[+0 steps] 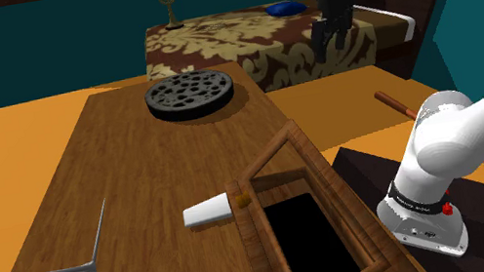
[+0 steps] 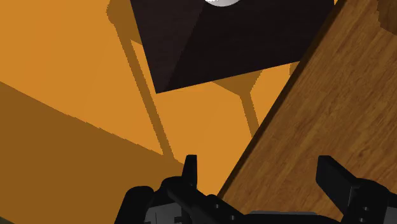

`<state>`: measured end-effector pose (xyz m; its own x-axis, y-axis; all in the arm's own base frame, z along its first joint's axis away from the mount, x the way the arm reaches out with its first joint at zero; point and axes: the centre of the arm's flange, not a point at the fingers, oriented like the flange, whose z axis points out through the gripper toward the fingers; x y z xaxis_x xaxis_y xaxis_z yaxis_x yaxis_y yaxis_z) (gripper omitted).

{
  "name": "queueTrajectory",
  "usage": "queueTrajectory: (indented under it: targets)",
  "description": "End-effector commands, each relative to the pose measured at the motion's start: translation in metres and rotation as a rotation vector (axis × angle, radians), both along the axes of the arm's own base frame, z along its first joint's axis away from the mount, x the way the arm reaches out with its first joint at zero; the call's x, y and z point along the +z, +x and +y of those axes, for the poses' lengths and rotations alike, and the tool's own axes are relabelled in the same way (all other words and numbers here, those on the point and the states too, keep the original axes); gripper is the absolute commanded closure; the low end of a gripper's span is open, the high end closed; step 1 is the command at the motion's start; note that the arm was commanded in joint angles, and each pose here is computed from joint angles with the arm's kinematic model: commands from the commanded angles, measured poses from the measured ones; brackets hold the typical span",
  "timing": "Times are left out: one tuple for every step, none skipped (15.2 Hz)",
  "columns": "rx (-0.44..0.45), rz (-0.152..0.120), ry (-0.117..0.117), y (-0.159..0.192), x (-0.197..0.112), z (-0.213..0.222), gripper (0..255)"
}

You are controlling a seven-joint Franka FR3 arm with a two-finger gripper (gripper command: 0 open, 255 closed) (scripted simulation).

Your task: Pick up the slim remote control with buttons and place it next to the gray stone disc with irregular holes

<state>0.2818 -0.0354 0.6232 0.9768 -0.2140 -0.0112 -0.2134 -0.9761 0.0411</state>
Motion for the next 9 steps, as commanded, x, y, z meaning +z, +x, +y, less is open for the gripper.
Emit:
queueTrajectory:
  targets:
    - [0.0,0.0,0.0,0.0,0.0,0.0,0]
    - [0.028,0.004,-0.001,0.009,-0.005,0.009,0]
    - [0.056,0.008,-0.001,0.018,-0.009,0.018,0]
    - [0.085,0.013,-0.002,0.027,-0.014,0.028,0]
    - [0.113,0.017,-0.003,0.035,-0.019,0.037,0]
    - [0.141,0.021,-0.003,0.043,-0.024,0.047,0]
    - [0.169,0.025,-0.004,0.051,-0.029,0.057,0]
    - [0.197,0.03,-0.005,0.058,-0.034,0.068,0]
    - [0.225,0.034,-0.005,0.065,-0.039,0.078,0]
